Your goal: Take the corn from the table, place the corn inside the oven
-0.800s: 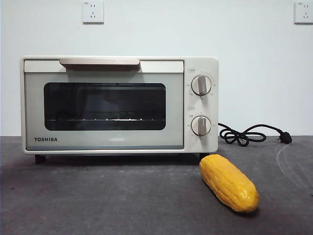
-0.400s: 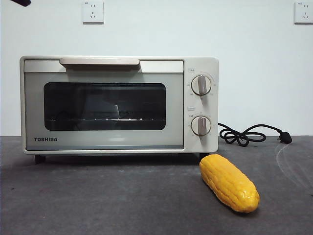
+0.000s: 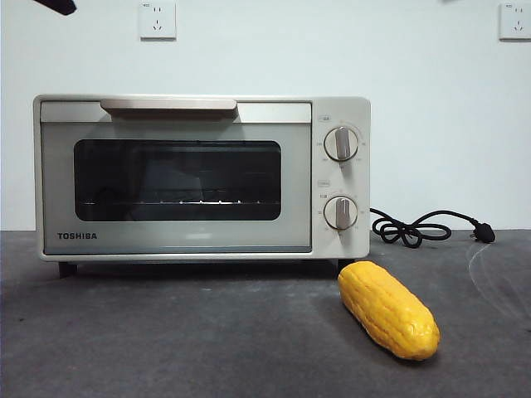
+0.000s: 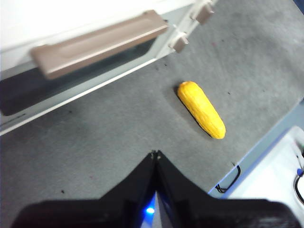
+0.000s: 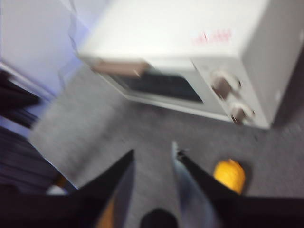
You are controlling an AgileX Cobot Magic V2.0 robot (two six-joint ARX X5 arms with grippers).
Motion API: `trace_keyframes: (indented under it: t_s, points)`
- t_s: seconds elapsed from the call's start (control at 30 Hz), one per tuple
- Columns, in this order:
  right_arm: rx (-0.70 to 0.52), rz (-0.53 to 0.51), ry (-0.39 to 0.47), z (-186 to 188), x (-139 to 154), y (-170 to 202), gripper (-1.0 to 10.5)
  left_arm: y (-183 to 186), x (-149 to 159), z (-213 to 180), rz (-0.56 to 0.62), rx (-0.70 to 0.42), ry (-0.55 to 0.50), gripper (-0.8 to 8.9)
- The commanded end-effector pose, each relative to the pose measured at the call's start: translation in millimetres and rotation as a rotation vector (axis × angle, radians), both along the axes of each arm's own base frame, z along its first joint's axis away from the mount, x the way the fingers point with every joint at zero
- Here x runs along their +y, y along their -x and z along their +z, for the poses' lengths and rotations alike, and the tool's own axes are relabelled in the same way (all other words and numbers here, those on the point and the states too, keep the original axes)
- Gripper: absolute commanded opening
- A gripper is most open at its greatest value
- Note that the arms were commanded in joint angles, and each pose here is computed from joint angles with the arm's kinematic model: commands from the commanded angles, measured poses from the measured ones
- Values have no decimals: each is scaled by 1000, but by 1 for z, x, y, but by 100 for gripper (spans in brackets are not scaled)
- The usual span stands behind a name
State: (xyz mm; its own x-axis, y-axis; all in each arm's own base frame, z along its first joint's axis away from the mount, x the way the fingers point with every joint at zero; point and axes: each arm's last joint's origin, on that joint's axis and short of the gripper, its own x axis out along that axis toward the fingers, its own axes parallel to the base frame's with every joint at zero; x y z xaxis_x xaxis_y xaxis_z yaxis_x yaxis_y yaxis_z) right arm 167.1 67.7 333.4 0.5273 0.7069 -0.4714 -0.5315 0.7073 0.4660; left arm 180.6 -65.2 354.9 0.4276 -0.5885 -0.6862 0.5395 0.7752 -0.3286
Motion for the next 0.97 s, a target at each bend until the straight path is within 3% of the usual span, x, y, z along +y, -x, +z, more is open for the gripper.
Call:
trace_keyframes:
  t_s: [0.03, 0.13, 0.4, 0.77, 0.97]
  points:
    - [19, 10, 100, -10, 18, -6, 314, 0, -2, 1, -21, -19, -2, -6]
    - [63, 0, 212, -24, 35, -10, 415, 0, -2, 1, -22, -18, -2, -5]
    - [168, 17, 455, -60, 71, -18, 417, 0, -2, 1, -22, -18, -2, -5]
    - [316, 59, 604, -108, 91, -41, 410, 0, -2, 0, -35, -25, -12, -5]
    - [356, 66, 631, -129, 99, -52, 409, 0, -2, 0, -39, -30, -15, -5]
